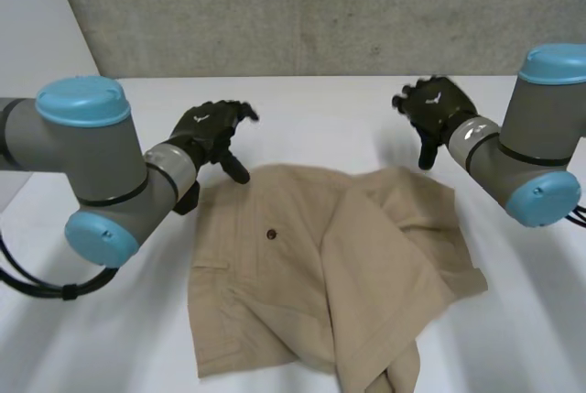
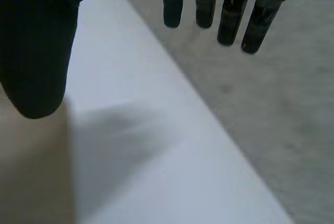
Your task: Fold the shorts.
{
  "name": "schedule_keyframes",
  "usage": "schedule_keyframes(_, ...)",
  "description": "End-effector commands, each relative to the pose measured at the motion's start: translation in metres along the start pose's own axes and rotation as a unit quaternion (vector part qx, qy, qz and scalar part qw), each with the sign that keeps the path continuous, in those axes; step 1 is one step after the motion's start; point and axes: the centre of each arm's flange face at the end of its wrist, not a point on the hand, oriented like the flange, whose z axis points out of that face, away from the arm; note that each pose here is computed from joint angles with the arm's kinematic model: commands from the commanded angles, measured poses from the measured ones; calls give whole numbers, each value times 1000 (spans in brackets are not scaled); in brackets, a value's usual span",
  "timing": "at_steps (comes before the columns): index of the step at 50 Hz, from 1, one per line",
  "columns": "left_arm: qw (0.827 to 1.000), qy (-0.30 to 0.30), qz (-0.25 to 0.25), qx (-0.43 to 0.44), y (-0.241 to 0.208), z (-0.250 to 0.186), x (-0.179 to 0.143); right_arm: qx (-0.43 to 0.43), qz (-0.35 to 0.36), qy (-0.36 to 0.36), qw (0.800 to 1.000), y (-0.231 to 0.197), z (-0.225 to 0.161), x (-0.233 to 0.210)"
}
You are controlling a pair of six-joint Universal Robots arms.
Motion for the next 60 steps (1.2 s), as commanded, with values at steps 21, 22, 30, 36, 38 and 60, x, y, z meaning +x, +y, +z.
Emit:
schedule_keyframes(21, 993, -39, 77, -84, 30, -148, 24, -53, 26, -192, 980, -26, -188, -89)
schedule_keyframes(22, 991, -43, 80, -95, 37, -152, 27, -57, 27, -200, 978, -23, -191, -92)
schedule_keyframes(30, 986, -42, 86, -133, 61, -152, 31, -62, 41, -272, 959, -6, -218, -119)
schedule_keyframes(36, 984, -40, 86, -150, 71, -148, 31, -62, 24, -287, 956, 5, -223, -125)
schedule_keyframes(38, 983, -40, 86, -155, 75, -147, 31, -56, 12, -286, 956, 8, -223, -127)
schedule_keyframes(60, 987, -43, 121, -94, 64, -124, 29, 47, -6, -207, 977, -10, -209, -112)
